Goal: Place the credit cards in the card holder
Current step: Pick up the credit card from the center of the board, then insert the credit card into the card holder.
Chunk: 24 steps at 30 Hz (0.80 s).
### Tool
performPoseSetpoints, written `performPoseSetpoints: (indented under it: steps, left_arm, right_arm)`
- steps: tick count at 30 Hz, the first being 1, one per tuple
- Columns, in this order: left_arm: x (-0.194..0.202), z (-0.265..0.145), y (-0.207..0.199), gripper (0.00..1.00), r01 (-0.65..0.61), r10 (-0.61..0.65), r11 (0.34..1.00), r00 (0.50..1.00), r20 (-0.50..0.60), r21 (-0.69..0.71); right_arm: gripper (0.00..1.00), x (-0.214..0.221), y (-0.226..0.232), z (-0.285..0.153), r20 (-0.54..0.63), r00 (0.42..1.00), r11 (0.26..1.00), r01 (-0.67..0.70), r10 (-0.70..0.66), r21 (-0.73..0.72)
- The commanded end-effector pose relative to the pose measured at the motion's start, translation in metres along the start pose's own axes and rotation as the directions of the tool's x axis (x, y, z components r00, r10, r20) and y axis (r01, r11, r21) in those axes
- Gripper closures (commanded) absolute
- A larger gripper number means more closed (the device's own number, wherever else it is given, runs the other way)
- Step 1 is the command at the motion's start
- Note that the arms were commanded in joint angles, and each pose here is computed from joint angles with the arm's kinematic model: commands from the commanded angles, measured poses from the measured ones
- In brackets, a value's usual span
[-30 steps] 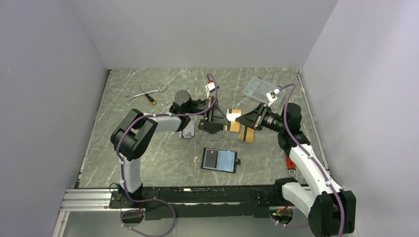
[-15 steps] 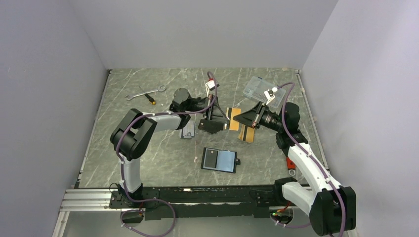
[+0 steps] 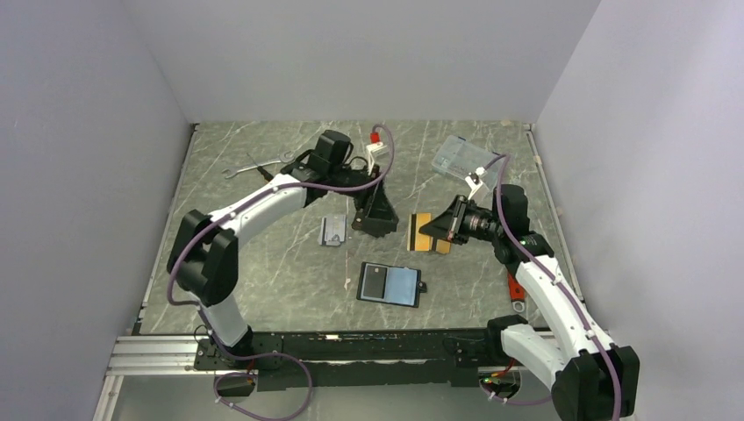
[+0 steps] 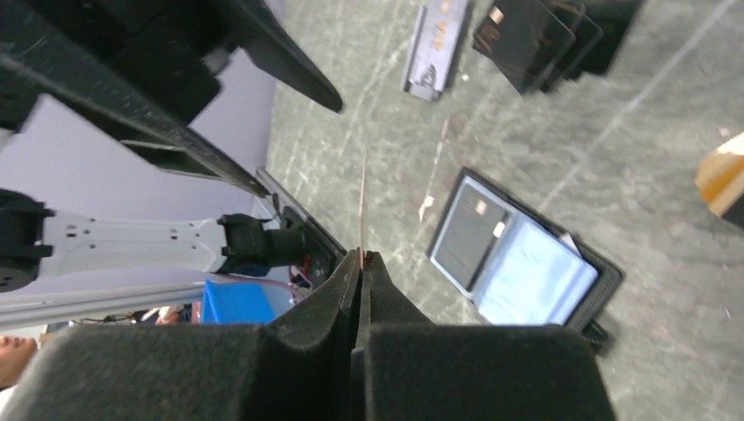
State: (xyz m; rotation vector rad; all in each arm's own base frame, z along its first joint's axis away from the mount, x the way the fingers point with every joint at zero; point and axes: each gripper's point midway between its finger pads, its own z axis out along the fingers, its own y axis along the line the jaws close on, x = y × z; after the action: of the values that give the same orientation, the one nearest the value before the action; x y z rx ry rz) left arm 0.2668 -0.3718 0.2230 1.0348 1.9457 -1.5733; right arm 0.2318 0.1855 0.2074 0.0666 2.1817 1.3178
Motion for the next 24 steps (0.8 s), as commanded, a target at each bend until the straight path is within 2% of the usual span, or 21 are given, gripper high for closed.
performPoseSetpoints:
  steps: [1, 2, 3, 5, 12, 18, 24]
  left_arm:
    - [0.053, -0.04, 0.018, 0.3, -0.149, 0.118, 0.977, 0.974, -0.193, -0.152]
    - [0.063, -0.044, 0.023, 0.21, -0.167, 0.126, 0.971, 0.965, -0.228, -0.17]
    - [0.074, -0.048, 0.027, 0.16, -0.185, 0.134, 0.966, 0.955, -0.264, -0.179]
    - [0.096, -0.055, 0.034, 0.12, -0.208, 0.136, 0.958, 0.936, -0.326, -0.198]
    - [0.164, -0.055, 0.057, 0.21, -0.341, 0.19, 0.913, 0.841, -0.506, -0.223]
    - [0.18, -0.043, 0.063, 0.23, -0.412, 0.246, 0.892, 0.789, -0.563, -0.187]
    - [0.183, -0.034, 0.062, 0.25, -0.465, 0.3, 0.872, 0.756, -0.582, -0.155]
  right_arm:
    - [1.0, 0.024, -0.029, -0.006, -0.065, 0.998, 0.992, -0.014, 0.022, 0.122]
    - [1.0, 0.03, -0.036, -0.006, -0.077, 0.996, 0.989, -0.022, 0.034, 0.147]
    - [1.0, 0.037, -0.043, -0.008, -0.093, 0.995, 0.985, -0.029, 0.045, 0.171]
    - [1.0, 0.051, -0.054, -0.01, -0.118, 0.991, 0.979, -0.045, 0.07, 0.201]
    - [1.0, 0.089, -0.076, -0.014, -0.139, 0.983, 0.969, -0.089, 0.123, 0.23]
    - [1.0, 0.114, -0.083, -0.003, -0.173, 0.973, 0.967, -0.11, 0.152, 0.23]
    - [1.0, 0.129, -0.103, 0.003, -0.209, 0.963, 0.936, -0.092, 0.17, 0.339]
